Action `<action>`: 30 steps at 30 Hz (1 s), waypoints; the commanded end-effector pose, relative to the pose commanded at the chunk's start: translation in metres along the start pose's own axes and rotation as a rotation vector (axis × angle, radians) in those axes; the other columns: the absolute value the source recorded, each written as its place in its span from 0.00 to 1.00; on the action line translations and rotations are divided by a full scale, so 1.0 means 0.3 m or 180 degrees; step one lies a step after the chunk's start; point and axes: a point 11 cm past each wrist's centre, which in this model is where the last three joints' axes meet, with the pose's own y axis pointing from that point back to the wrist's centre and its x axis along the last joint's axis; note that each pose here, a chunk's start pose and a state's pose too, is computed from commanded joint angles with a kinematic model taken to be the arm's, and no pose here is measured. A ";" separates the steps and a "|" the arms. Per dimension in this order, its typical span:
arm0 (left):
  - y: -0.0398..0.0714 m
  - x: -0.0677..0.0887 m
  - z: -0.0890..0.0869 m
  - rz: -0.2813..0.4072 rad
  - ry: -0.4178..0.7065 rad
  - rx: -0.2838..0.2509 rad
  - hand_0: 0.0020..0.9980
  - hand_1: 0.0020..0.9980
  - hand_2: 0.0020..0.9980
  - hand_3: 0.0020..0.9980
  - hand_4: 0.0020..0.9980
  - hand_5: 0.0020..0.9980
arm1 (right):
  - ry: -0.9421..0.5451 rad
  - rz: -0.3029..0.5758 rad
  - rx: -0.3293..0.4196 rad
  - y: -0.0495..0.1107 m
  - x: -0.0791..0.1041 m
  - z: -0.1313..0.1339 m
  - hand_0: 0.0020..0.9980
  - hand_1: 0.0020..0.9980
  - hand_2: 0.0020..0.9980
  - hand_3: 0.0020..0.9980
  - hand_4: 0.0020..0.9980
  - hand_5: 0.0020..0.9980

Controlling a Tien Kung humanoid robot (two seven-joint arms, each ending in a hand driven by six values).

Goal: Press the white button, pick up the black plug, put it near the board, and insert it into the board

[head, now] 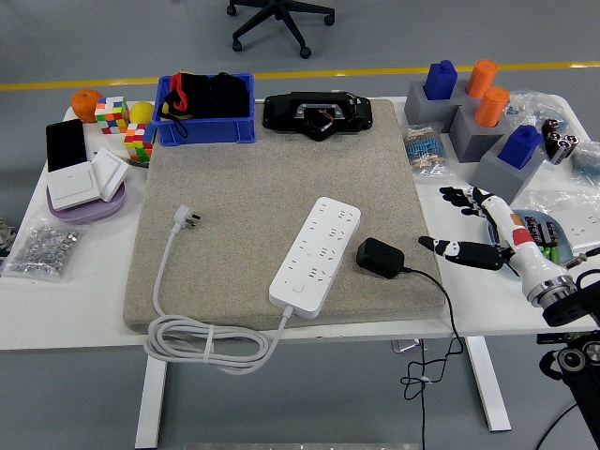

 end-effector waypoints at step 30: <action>0.001 0.011 0.000 0.0013 -0.0065 0.0005 0.69 0.64 0.61 0.64 0.55 0.18 | 0.0112 -0.0223 0.0218 -0.098 -0.188 0.076 0.85 0.77 0.69 0.73 1.00 0.22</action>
